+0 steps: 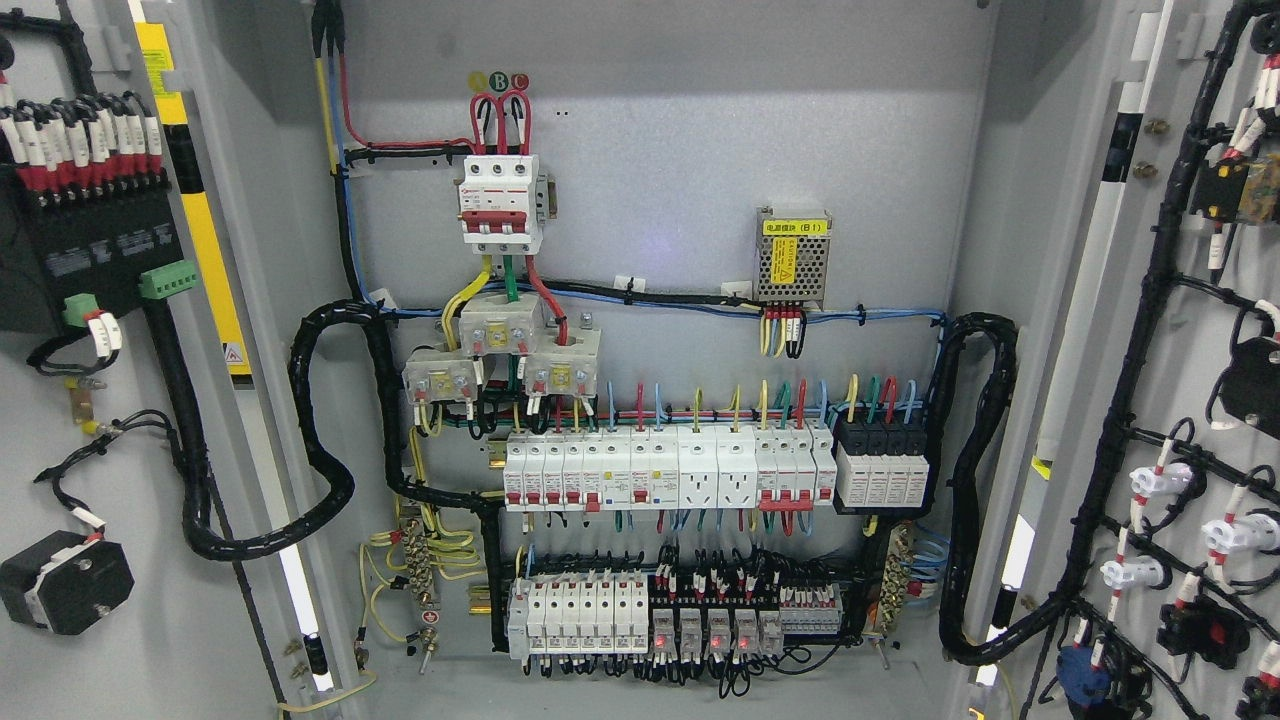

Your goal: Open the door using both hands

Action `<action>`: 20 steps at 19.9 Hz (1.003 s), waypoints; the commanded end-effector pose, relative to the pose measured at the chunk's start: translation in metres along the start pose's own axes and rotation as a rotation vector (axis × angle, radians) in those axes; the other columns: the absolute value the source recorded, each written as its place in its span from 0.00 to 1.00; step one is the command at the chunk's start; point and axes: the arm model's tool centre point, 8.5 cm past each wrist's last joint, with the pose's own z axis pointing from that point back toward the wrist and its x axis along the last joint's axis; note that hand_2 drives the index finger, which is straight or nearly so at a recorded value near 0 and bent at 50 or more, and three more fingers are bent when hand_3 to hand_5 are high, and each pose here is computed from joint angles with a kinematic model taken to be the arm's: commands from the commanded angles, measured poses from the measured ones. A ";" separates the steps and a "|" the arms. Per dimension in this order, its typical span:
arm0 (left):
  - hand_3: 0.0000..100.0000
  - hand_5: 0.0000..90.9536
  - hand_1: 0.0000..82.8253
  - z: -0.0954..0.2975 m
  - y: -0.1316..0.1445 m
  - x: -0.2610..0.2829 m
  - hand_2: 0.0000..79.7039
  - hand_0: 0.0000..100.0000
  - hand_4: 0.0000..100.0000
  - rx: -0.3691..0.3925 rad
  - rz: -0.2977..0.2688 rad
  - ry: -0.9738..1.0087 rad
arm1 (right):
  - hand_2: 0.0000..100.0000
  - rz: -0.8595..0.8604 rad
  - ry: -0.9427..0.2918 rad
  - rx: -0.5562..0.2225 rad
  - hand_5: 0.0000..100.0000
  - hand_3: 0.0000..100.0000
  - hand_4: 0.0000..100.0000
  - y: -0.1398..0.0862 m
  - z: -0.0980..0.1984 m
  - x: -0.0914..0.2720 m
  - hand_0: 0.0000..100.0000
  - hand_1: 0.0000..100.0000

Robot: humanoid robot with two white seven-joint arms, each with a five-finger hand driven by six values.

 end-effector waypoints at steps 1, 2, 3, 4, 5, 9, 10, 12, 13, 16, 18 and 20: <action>0.00 0.00 0.67 -0.002 0.052 0.010 0.00 0.12 0.00 0.014 -0.031 0.049 | 0.04 0.053 -0.002 -0.028 0.00 0.00 0.00 -0.015 0.004 0.010 0.00 0.50; 0.00 0.00 0.67 -0.003 0.055 0.007 0.00 0.12 0.00 0.015 -0.013 0.062 | 0.04 0.056 -0.001 -0.032 0.00 0.00 0.00 -0.016 0.005 0.010 0.00 0.50; 0.00 0.00 0.67 -0.004 0.058 0.004 0.00 0.12 0.00 0.020 0.004 0.073 | 0.04 0.057 -0.002 -0.031 0.00 0.00 0.00 -0.017 0.004 0.010 0.00 0.50; 0.00 0.00 0.67 -0.005 0.060 0.003 0.00 0.12 0.00 0.024 0.018 0.083 | 0.04 0.056 -0.001 -0.031 0.00 0.00 0.00 -0.017 0.004 0.010 0.00 0.50; 0.00 0.00 0.67 -0.007 0.062 0.003 0.00 0.12 0.00 0.021 0.021 0.093 | 0.04 0.057 -0.002 -0.031 0.00 0.00 0.00 -0.017 0.004 0.010 0.00 0.50; 0.00 0.00 0.67 -0.008 0.073 0.005 0.00 0.12 0.00 0.025 0.010 0.110 | 0.04 0.070 0.001 -0.037 0.00 0.00 0.00 -0.022 0.005 0.011 0.00 0.50; 0.00 0.00 0.67 -0.009 0.076 0.005 0.00 0.12 0.00 0.029 0.009 0.113 | 0.04 0.073 0.003 -0.032 0.00 0.00 0.00 -0.022 0.004 0.012 0.00 0.50; 0.00 0.00 0.67 -0.010 0.083 0.006 0.00 0.12 0.00 0.032 0.000 0.123 | 0.04 0.072 0.003 -0.032 0.00 0.00 0.00 -0.022 0.004 0.011 0.00 0.50; 0.00 0.00 0.67 -0.011 0.086 0.008 0.00 0.12 0.00 0.030 -0.007 0.127 | 0.04 0.074 0.002 -0.032 0.00 0.00 0.00 -0.023 0.004 0.012 0.00 0.50; 0.00 0.00 0.67 -0.018 0.096 0.011 0.00 0.12 0.00 0.034 -0.015 0.125 | 0.04 0.087 0.004 -0.042 0.00 0.00 0.00 -0.027 0.005 0.014 0.00 0.50; 0.00 0.00 0.67 -0.022 0.102 0.012 0.00 0.12 0.00 0.040 -0.014 0.125 | 0.04 0.092 0.001 -0.044 0.00 0.00 0.00 -0.028 0.005 0.015 0.00 0.50; 0.00 0.00 0.67 -0.023 0.105 0.011 0.00 0.12 0.00 0.049 -0.010 0.123 | 0.04 0.092 0.003 -0.044 0.00 0.00 0.00 -0.028 0.006 0.015 0.00 0.50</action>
